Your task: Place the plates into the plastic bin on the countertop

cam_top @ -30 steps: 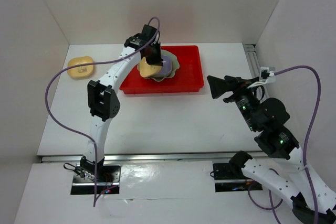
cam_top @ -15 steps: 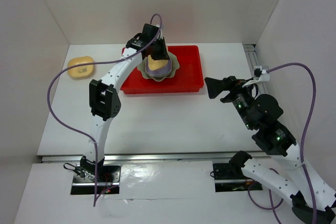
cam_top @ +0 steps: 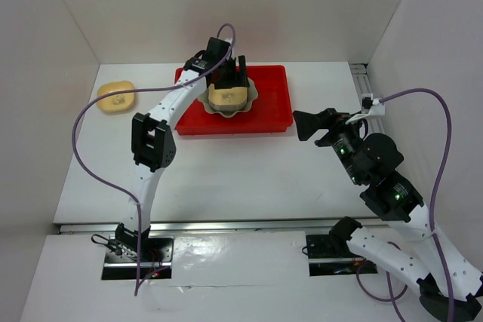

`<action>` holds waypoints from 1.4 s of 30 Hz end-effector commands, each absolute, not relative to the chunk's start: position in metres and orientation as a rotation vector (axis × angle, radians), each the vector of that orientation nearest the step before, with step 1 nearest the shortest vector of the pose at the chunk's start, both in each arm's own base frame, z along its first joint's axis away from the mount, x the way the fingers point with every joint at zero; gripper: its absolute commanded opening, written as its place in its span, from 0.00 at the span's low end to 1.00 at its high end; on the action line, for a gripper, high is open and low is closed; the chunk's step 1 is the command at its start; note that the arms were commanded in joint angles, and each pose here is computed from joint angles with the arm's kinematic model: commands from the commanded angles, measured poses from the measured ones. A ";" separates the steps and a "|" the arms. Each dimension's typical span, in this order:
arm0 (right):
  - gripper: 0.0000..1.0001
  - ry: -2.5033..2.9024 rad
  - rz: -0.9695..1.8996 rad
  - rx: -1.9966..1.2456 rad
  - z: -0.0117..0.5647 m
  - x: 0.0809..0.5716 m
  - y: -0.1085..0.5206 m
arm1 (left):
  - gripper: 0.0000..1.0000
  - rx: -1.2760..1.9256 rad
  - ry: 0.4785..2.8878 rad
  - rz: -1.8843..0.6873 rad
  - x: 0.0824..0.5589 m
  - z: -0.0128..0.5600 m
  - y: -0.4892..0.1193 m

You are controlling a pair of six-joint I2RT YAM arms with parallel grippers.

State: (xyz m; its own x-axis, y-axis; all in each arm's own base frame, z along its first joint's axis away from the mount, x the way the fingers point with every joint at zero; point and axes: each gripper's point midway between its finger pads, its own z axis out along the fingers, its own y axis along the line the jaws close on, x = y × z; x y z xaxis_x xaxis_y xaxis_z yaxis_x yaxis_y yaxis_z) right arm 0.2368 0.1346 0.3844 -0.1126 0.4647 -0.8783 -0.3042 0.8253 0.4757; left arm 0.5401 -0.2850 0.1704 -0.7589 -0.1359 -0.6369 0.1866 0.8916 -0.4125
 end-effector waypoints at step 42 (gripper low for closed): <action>1.00 1.680 0.786 -0.272 0.286 0.237 0.207 | 0.94 -0.577 2.243 -0.036 0.567 0.121 0.117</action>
